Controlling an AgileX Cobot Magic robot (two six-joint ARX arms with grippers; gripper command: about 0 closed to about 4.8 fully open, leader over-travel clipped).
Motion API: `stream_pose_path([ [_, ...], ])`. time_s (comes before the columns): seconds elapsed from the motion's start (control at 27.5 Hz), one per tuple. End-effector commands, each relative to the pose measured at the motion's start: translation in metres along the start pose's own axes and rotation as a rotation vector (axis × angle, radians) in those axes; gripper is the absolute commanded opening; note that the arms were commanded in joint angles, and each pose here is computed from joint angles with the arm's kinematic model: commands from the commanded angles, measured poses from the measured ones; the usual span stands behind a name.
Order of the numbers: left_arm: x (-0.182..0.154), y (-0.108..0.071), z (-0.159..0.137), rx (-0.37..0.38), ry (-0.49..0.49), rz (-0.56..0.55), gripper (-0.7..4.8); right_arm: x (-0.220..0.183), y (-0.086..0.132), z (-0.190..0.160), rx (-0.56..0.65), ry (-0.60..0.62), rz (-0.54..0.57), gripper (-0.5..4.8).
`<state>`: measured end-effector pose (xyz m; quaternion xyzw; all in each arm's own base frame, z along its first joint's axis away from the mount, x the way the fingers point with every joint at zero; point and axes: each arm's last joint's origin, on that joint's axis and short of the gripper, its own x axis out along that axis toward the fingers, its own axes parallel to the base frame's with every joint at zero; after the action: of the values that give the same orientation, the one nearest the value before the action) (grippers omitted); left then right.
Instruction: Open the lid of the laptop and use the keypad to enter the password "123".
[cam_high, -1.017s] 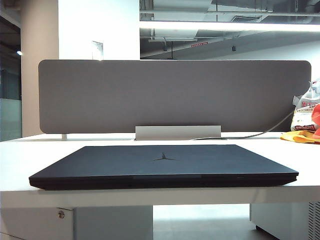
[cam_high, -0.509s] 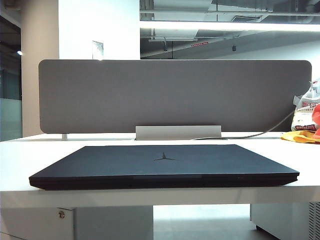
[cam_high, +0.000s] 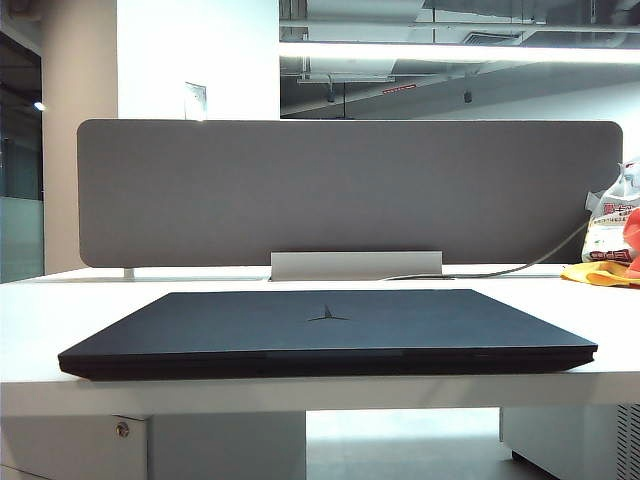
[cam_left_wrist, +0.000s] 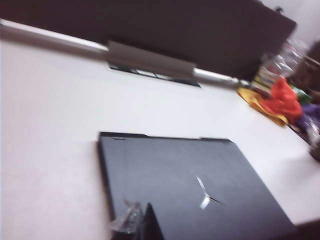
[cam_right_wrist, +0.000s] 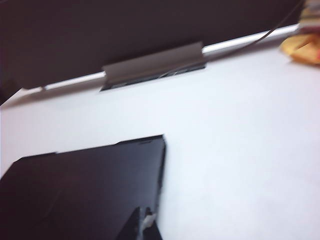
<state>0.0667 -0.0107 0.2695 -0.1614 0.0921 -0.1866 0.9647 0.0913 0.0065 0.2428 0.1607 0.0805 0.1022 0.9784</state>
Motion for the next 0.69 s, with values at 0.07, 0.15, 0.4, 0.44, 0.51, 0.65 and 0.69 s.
stream_pose_path([
  [0.07, -0.005, -0.013, 0.024, 0.044, 0.052, -0.084, -0.03, 0.008, 0.006, 0.018, 0.024, 0.074, 0.034, -0.09],
  [0.15, -0.009, -0.019, 0.036, 0.072, 0.066, -0.120, -0.03, 0.012, 0.007, 0.025, 0.038, 0.126, 0.037, -0.09],
  [0.4, -0.033, -0.039, 0.063, 0.180, 0.052, -0.136, -0.03, 0.028, 0.011, 0.028, 0.149, 0.290, 0.128, -0.09],
  [0.44, -0.036, -0.041, 0.065, 0.179, 0.056, -0.136, -0.03, 0.030, 0.012, 0.026, 0.159, 0.318, 0.134, -0.09],
  [0.51, -0.039, -0.043, 0.067, 0.176, 0.072, -0.139, -0.03, 0.035, 0.016, 0.021, 0.163, 0.367, 0.159, -0.09],
  [0.65, -0.039, -0.045, 0.067, 0.167, 0.095, -0.201, -0.03, 0.047, 0.031, 0.010, 0.193, 0.485, 0.235, -0.09],
  [0.69, -0.039, -0.045, 0.066, 0.162, 0.098, -0.204, -0.03, 0.051, 0.036, 0.007, 0.197, 0.509, 0.244, -0.09],
])
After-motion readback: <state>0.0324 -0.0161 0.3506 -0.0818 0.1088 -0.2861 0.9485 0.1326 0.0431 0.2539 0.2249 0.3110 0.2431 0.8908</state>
